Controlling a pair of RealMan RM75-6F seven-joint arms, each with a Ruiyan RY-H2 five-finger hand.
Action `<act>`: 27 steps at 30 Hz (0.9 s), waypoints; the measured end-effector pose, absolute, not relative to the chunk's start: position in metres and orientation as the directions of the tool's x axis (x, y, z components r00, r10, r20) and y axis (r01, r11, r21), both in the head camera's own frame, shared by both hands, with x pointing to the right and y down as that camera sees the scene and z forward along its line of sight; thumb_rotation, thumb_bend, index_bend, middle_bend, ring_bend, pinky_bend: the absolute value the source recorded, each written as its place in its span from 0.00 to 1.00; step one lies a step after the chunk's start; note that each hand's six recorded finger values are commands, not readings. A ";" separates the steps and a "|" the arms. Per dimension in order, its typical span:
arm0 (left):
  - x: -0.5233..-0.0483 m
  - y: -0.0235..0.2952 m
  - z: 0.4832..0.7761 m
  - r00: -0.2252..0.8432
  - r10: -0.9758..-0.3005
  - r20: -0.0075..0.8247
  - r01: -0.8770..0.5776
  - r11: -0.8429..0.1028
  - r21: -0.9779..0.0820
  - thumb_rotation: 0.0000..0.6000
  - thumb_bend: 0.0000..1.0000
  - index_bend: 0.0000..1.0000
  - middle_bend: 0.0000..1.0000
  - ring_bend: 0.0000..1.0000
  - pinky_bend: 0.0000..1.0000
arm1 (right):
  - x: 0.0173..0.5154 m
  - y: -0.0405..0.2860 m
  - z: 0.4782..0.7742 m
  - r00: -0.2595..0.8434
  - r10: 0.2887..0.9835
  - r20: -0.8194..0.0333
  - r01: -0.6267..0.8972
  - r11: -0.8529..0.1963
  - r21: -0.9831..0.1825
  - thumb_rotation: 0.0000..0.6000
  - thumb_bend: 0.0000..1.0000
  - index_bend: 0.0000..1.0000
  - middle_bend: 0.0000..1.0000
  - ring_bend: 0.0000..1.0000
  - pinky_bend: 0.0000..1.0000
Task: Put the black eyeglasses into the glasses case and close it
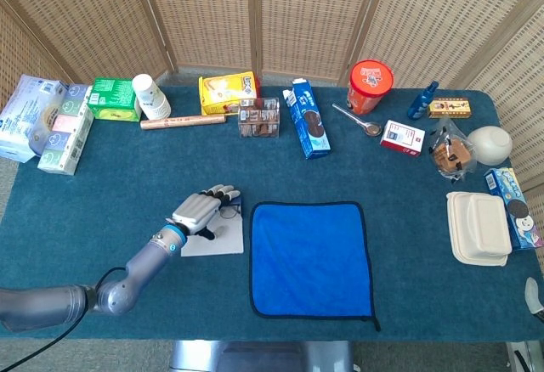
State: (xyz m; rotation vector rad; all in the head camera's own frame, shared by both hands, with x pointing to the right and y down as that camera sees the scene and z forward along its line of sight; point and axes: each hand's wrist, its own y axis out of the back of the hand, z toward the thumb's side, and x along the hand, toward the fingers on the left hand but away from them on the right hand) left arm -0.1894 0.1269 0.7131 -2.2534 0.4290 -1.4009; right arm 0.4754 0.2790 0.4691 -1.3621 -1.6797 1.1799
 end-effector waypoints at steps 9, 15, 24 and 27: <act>-0.193 0.141 0.704 0.478 -0.430 0.766 -0.030 -0.879 -0.475 0.96 0.41 0.04 0.05 0.00 0.18 | 0.472 0.279 0.467 -0.226 0.973 -0.037 0.373 0.052 -0.926 0.57 0.38 0.07 0.12 0.00 0.16; -0.193 0.151 0.697 0.512 -0.408 0.756 -0.022 -0.886 -0.463 0.95 0.41 0.04 0.05 0.00 0.17 | 0.471 0.280 0.465 -0.226 0.974 -0.031 0.371 0.057 -0.927 0.57 0.38 0.07 0.12 0.00 0.16; -0.189 0.167 0.687 0.566 -0.366 0.738 -0.011 -0.899 -0.438 0.96 0.41 0.03 0.05 0.00 0.17 | 0.468 0.281 0.463 -0.223 0.975 -0.028 0.368 0.058 -0.928 0.57 0.38 0.07 0.12 0.00 0.16; -0.191 0.174 0.684 0.575 -0.349 0.740 -0.007 -0.906 -0.423 0.96 0.41 0.03 0.05 0.00 0.17 | 0.467 0.281 0.461 -0.222 0.975 -0.024 0.368 0.061 -0.928 0.57 0.38 0.07 0.12 0.00 0.16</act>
